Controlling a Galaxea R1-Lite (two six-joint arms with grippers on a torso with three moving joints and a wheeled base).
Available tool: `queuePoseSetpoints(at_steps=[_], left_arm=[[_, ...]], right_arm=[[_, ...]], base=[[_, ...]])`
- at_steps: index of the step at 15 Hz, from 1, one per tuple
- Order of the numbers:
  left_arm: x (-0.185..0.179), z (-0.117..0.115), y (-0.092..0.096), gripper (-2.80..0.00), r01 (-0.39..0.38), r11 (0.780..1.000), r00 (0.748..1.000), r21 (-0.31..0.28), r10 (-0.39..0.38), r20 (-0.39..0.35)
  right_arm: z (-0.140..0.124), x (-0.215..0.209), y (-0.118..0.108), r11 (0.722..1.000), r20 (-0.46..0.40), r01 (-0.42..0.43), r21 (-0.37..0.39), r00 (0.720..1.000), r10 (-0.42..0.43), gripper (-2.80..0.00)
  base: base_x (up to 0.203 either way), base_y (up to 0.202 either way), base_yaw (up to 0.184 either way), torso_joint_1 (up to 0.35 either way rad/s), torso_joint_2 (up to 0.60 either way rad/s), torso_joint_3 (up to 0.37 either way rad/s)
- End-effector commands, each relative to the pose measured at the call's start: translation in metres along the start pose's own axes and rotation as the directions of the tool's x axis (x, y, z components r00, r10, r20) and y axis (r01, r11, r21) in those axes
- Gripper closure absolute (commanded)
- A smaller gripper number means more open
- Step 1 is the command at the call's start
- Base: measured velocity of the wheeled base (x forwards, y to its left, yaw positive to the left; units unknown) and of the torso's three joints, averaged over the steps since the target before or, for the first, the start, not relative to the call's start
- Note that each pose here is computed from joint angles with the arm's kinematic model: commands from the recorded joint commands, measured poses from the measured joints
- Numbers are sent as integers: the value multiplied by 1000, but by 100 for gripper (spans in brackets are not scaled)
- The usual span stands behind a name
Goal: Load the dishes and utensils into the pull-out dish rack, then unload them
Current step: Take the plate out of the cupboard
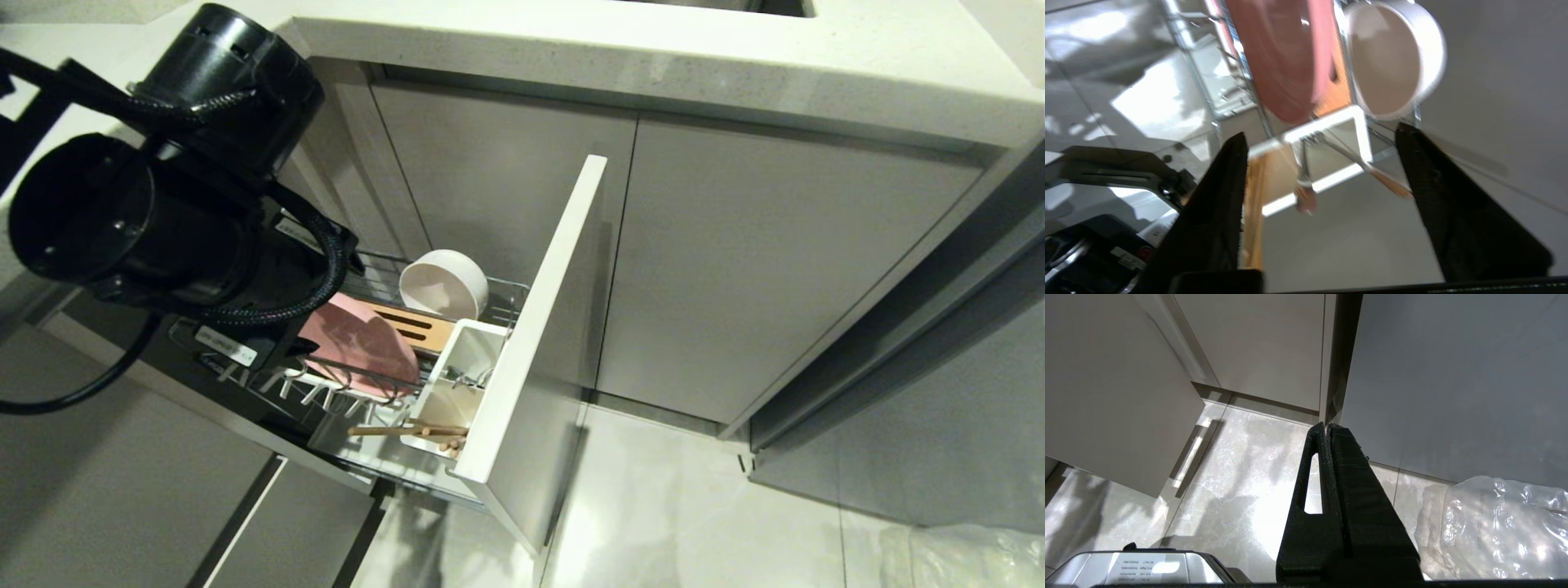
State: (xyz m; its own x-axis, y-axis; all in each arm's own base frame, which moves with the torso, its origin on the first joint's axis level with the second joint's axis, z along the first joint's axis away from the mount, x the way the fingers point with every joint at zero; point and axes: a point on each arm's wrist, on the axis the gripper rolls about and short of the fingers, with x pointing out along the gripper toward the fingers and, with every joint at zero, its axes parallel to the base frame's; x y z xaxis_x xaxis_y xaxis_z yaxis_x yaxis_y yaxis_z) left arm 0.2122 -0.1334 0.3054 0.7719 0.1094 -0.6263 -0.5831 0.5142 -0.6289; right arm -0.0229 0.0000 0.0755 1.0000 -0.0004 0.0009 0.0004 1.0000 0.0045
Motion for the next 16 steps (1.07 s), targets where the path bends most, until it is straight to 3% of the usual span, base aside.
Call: queuePoseSetpoints(at_steps=[1,10,16], left_arm=[[9,3,4,-280,-40,999,999,-12,41,17],[68,-1,0,-280,-171,985,984,-10,171,44],[80,5,-4,-280,-170,985,984,-16,171,45]], right_arm=[[0,0,0,1000,-1,0,0,1000,0,0],[0,0,0,1000,-1,0,0,1000,0,0],[0,0,0,1000,-1,0,0,1000,0,0]], base=[[0,0,0,0,0,0],[0,0,0,0,0,0],[0,0,0,0,0,0]])
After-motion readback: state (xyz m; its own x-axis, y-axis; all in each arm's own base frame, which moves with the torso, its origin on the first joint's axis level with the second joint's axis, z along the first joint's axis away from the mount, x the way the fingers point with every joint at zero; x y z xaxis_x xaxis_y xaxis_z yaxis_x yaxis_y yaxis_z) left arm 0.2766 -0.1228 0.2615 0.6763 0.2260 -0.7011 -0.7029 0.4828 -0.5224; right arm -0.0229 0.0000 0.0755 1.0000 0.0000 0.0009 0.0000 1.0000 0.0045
